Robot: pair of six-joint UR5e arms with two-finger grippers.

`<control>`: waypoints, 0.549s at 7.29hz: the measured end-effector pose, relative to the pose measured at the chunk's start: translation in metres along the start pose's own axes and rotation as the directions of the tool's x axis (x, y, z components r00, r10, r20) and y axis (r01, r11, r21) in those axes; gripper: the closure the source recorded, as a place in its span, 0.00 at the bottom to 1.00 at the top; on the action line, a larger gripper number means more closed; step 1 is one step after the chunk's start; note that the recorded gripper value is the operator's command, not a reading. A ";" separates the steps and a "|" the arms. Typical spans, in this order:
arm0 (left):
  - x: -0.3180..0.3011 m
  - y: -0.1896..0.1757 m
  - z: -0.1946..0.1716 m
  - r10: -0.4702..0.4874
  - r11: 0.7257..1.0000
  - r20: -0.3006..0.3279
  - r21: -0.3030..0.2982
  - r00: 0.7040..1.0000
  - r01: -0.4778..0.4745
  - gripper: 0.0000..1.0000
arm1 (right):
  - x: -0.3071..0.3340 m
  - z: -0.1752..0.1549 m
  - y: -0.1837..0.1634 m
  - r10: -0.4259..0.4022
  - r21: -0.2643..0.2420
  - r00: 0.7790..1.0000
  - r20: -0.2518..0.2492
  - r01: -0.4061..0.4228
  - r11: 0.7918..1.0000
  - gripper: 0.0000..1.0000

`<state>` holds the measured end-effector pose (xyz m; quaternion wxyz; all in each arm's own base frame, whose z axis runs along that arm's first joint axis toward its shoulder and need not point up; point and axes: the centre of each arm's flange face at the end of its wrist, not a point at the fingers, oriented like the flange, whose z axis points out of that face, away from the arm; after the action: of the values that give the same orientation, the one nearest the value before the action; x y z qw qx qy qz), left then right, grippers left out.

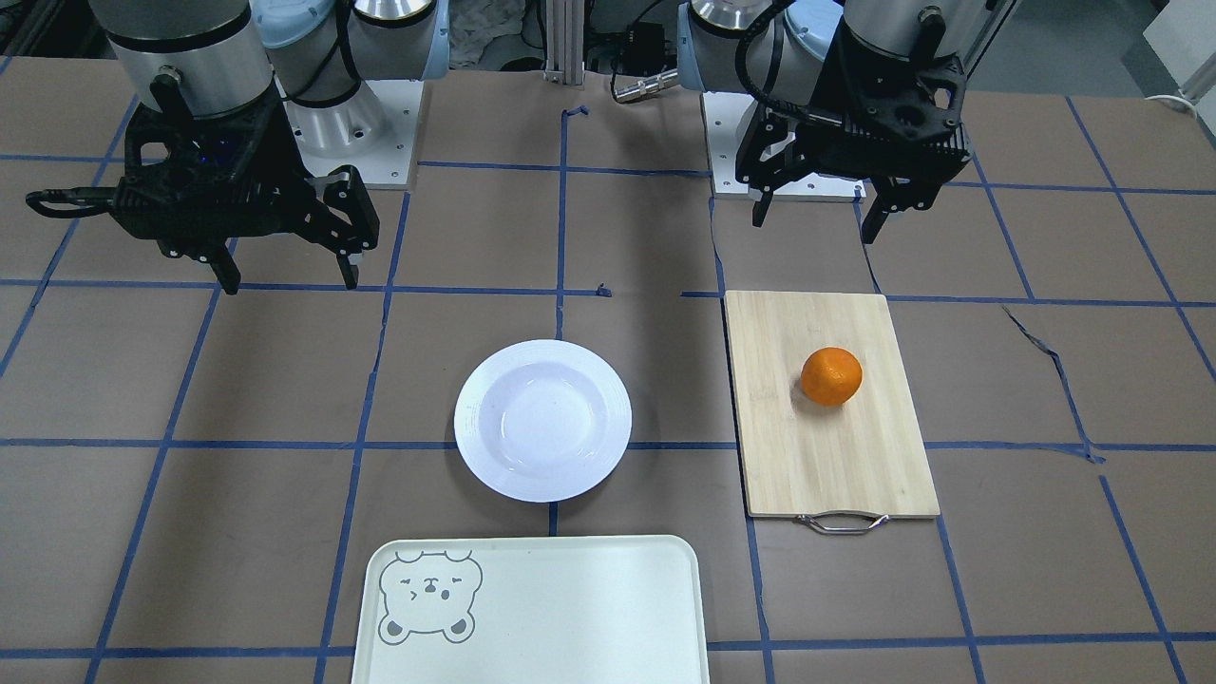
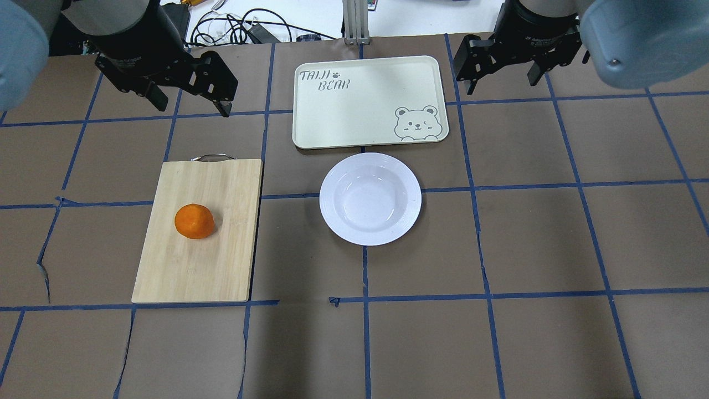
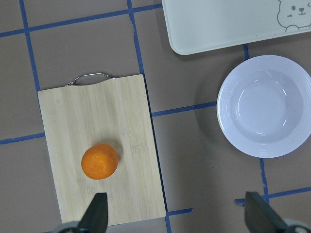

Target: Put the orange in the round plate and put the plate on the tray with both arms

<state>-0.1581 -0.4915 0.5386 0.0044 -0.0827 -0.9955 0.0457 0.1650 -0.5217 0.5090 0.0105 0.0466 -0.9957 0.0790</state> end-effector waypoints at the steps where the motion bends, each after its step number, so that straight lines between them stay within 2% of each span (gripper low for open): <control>1: 0.000 0.000 0.000 0.000 1.000 0.001 0.000 1.000 0.000 0.00 | 0.002 0.000 0.000 0.005 -0.006 1.000 0.000 -0.005 1.000 0.00; 4: 0.000 0.000 -0.001 0.000 1.000 -0.001 0.002 1.000 0.000 0.00 | 0.004 0.000 0.001 0.016 -0.008 1.000 -0.001 -0.016 1.000 0.00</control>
<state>-0.1582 -0.4919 0.5396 0.0048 -0.0826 -0.9955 0.0469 0.1606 -0.5213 0.5090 0.0103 0.0388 -0.9964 0.0751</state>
